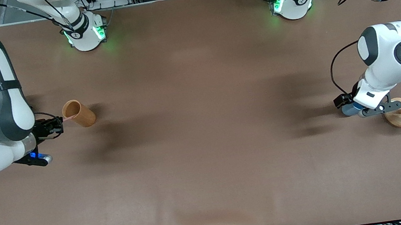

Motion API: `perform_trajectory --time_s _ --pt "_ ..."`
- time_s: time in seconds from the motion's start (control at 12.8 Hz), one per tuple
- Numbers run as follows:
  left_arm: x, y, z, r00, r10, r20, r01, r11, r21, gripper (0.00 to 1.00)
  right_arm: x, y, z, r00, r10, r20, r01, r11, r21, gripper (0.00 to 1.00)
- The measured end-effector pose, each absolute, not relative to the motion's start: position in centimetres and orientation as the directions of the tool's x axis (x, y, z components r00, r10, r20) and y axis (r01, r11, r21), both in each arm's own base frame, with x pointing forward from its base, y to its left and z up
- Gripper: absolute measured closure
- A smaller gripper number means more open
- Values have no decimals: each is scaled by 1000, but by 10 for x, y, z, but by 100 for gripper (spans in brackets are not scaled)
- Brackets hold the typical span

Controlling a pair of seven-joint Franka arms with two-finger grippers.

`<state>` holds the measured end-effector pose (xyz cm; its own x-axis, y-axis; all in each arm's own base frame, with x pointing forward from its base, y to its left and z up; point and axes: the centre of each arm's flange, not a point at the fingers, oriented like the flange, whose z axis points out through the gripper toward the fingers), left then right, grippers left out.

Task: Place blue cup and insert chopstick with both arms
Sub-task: 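Grasp the pink chopstick with the right gripper while the left gripper grasps the cup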

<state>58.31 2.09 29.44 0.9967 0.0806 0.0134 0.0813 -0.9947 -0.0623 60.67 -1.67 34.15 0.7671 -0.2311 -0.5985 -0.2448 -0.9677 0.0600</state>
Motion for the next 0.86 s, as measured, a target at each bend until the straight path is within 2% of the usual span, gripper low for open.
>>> perform_trajectory --time_s 0.39,0.47,0.55,0.63,0.86 --pt "580 35 272 994 105 -25 103 -993 -64 10 605 -15 344 759 -227 -611 -240 -969 62 92" --pt "580 35 267 994 104 -33 102 -993 -64 19 604 -14 348 754 -224 -617 -237 -969 63 92" --pt "579 35 262 994 105 -42 102 -993 -64 20 603 -13 353 750 -221 -623 -233 -970 64 92" --pt "578 35 258 993 104 -50 101 -993 -64 28 602 -11 359 750 -218 -625 -229 -971 63 92" --pt "577 35 250 993 104 -63 100 -993 -64 65 598 -8 388 762 -213 -611 -210 -975 78 92"
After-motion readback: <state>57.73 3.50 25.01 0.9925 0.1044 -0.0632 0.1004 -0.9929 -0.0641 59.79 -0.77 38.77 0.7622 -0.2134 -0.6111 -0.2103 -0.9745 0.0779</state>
